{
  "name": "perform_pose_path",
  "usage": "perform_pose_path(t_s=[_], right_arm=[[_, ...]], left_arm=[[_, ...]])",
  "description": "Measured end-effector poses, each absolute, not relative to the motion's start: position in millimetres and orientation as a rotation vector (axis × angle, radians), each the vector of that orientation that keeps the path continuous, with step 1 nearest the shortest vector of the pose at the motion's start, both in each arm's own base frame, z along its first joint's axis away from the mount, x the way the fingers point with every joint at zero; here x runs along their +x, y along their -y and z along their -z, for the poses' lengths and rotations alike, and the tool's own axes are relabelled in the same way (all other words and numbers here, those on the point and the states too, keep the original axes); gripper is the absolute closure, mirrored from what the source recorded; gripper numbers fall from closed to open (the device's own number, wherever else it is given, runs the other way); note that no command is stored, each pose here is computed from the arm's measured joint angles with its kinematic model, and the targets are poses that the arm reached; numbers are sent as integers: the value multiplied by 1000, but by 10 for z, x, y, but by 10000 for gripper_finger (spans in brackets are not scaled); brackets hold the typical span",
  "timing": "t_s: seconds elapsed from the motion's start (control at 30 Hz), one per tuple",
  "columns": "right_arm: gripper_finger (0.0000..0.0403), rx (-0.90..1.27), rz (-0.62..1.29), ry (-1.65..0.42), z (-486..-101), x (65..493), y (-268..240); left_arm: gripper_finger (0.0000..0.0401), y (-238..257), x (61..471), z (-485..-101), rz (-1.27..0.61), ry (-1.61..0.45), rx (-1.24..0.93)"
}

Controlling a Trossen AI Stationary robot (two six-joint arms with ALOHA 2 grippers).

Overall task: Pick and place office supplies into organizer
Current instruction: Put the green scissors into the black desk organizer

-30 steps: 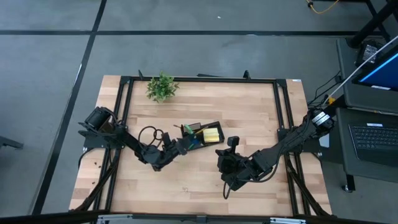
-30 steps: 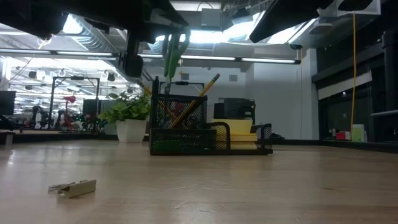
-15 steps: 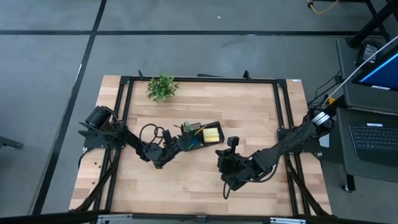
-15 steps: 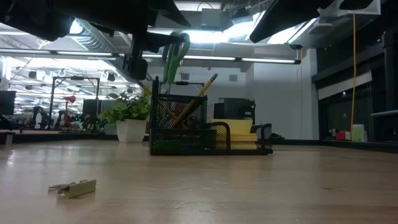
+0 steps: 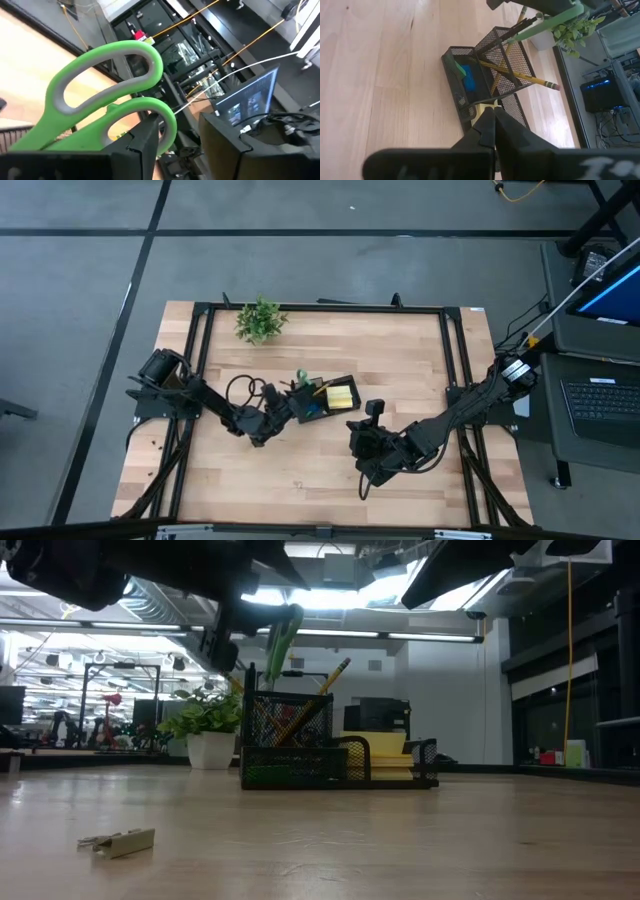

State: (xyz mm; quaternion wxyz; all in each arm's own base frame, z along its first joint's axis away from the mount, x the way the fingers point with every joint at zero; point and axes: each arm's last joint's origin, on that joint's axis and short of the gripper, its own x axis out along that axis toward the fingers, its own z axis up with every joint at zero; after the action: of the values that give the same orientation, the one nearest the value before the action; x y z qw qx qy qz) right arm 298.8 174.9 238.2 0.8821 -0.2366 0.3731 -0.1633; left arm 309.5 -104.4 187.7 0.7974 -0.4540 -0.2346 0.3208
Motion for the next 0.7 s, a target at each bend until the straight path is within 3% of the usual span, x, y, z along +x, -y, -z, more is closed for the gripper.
perform_pose_path(t_s=[0.7], right_arm=[[398,-480,344,-774,-2382,2989,-1750]], left_arm=[[273,1051,3094,-1818,-781,353,-680]])
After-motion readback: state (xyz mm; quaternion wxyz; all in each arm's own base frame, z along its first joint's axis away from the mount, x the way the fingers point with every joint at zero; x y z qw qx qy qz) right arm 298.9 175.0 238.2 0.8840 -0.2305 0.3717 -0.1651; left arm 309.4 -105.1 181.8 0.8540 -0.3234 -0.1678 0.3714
